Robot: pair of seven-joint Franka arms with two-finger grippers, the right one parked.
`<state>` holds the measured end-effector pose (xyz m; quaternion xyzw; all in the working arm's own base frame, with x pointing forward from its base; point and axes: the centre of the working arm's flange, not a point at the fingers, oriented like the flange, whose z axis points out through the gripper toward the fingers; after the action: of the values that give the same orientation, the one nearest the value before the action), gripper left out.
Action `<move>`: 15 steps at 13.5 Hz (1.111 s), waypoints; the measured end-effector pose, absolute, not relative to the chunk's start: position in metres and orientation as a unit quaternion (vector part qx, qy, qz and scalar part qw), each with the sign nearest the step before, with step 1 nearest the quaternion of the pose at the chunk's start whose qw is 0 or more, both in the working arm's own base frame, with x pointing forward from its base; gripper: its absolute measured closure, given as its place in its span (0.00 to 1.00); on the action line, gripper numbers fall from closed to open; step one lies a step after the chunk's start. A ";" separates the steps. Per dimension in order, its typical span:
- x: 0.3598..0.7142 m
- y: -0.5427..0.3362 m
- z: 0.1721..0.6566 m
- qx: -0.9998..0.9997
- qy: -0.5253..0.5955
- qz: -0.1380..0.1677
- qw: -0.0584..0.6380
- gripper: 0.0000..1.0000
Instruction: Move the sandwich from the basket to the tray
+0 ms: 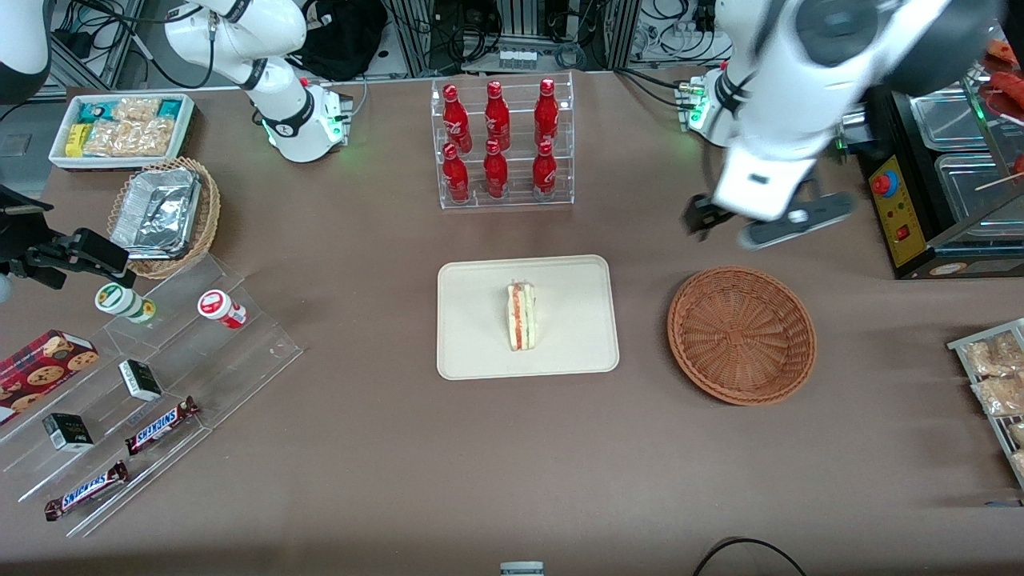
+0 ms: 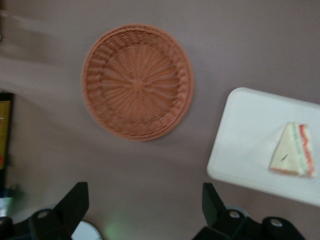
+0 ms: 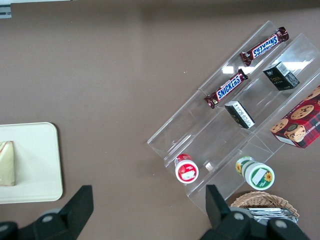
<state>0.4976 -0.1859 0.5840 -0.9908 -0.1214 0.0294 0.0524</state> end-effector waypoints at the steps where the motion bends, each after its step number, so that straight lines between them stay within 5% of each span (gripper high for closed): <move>1: 0.496 -0.156 0.593 -0.992 -0.104 0.045 0.048 0.00; 5: 0.487 -0.067 0.617 -0.994 -0.058 0.086 0.039 0.00; 15: 0.519 -0.018 0.650 -0.997 -0.034 0.062 0.011 0.00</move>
<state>0.5188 -0.0181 0.6501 -0.9974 -0.0342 0.0620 0.0110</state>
